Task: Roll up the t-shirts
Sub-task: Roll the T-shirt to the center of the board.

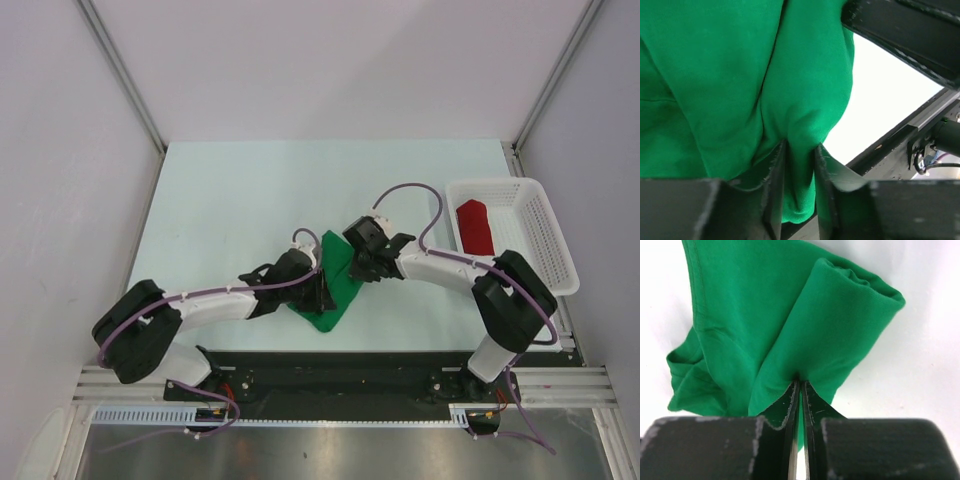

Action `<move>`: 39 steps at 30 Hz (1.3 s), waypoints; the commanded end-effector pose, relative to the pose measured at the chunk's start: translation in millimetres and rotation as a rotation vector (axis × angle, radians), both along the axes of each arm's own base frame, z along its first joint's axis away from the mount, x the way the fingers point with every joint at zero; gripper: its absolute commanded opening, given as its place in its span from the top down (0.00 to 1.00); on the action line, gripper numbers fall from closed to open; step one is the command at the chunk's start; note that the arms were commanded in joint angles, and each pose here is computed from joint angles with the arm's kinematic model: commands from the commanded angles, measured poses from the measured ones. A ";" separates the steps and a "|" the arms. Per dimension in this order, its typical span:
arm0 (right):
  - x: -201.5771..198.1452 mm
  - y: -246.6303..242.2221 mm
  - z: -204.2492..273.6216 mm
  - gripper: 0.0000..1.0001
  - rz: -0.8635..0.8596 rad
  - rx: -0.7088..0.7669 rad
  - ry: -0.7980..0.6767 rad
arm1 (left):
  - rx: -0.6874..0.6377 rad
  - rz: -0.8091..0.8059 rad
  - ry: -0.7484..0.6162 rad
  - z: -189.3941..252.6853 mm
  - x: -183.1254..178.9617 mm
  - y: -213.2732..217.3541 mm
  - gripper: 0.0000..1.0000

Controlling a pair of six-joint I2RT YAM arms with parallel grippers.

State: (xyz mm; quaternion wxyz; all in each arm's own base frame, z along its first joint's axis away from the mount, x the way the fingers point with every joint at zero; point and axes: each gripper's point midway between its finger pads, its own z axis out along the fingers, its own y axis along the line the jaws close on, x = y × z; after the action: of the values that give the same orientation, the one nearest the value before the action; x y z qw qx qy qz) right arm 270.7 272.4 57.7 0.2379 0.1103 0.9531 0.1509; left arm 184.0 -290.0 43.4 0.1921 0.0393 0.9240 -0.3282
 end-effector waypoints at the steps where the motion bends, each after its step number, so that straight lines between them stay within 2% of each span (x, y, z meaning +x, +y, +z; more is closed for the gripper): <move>1: 20.4 14.6 9.3 0.91 0.000 0.016 -0.036 | 0.060 -0.013 -0.046 10.8 3.6 12.0 0.61; 4: 23.2 19.1 2.2 0.90 0.012 -0.004 -0.016 | 0.077 -0.013 -0.095 25.4 8.2 17.0 0.54; 7: 26.5 22.3 -4.2 0.88 0.017 -0.028 0.000 | 0.105 -0.006 -0.145 39.3 14.0 23.7 0.50; 16: 31.1 34.0 -16.9 0.79 0.033 -0.048 0.031 | 0.213 -0.003 -0.303 68.9 27.8 38.7 0.45; 21: 30.5 36.5 -22.1 0.77 0.038 -0.054 0.044 | 0.246 -0.055 -0.366 76.5 32.7 24.0 0.44; 28: 30.2 36.1 -25.4 0.76 0.038 -0.060 0.054 | 0.336 -0.138 -0.380 50.3 23.7 3.9 0.44; 32: 30.1 34.5 -26.2 0.76 0.035 -0.062 0.058 | 0.435 -0.133 -0.377 25.0 22.3 11.8 0.44; 39: 34.1 30.0 -23.4 0.73 0.029 -0.059 0.056 | 0.512 -0.168 -0.359 -5.5 10.2 18.7 0.43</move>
State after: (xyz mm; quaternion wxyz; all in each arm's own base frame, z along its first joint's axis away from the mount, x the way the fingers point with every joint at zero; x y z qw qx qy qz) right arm 302.6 309.6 45.4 0.2191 0.0940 0.9604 0.1442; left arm 197.4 -279.4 54.9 0.3077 0.2045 0.9215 -0.1194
